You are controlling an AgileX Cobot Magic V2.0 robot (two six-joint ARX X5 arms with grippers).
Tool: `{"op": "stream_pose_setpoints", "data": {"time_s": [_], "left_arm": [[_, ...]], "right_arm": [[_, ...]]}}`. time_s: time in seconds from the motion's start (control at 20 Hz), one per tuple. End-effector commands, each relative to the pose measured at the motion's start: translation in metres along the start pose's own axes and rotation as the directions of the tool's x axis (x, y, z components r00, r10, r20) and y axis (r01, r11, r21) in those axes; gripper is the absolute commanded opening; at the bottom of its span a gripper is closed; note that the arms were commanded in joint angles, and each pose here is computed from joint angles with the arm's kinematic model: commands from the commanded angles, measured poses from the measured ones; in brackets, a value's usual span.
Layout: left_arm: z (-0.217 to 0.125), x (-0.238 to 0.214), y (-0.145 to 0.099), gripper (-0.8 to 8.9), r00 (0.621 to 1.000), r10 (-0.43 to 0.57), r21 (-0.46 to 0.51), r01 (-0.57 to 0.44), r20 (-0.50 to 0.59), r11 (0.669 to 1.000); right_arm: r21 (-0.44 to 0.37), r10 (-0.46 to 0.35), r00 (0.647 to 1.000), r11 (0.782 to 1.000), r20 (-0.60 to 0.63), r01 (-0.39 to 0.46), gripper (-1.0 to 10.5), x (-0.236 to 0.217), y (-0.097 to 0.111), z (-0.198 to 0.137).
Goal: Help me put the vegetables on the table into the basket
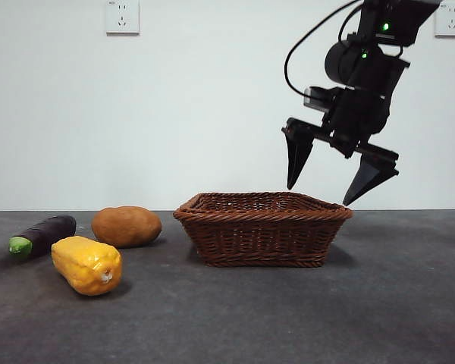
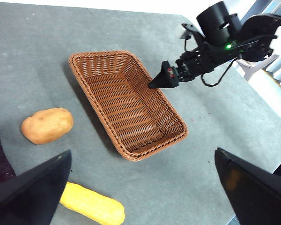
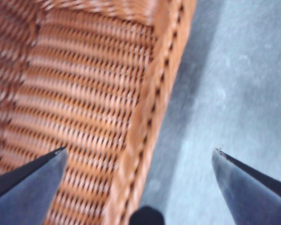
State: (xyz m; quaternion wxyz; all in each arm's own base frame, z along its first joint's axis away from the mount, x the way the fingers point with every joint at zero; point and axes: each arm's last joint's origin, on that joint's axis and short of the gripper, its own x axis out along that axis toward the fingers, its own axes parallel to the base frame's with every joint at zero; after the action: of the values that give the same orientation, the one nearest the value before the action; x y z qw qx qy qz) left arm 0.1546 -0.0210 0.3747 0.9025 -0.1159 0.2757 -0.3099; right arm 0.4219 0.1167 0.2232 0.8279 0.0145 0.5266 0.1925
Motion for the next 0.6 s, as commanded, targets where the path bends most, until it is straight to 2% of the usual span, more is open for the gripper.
{"op": "stream_pose_setpoints", "data": {"time_s": [0.05,0.25,0.4,0.5,0.6], "left_arm": [[0.001,0.000,0.001,6.16,1.000,0.005,-0.001,-0.005,0.004,1.000],[0.001,0.001,0.002,6.16,0.999,0.035,-0.006,-0.035,0.000,0.999],[0.001,0.003,0.003,6.16,0.999,0.036,-0.009,-0.036,-0.004,0.999],[0.001,0.003,0.005,6.16,0.998,0.069,-0.010,-0.069,-0.005,0.998],[0.001,0.004,0.006,6.16,0.994,0.107,-0.015,-0.107,-0.012,0.994]], "right_arm": [[0.018,-0.004,1.000,1.000,-0.005,0.004,5.3,0.016,-0.003,0.001],[0.031,-0.017,1.000,0.999,-0.017,0.018,5.3,0.032,-0.007,-0.001],[0.031,-0.022,0.999,0.999,-0.026,0.023,3.7,0.037,-0.007,-0.002],[0.029,-0.021,0.999,0.999,-0.030,0.022,3.7,0.039,-0.006,-0.003],[0.032,-0.017,0.999,0.999,-0.037,0.018,2.9,0.042,-0.004,-0.004]]}}
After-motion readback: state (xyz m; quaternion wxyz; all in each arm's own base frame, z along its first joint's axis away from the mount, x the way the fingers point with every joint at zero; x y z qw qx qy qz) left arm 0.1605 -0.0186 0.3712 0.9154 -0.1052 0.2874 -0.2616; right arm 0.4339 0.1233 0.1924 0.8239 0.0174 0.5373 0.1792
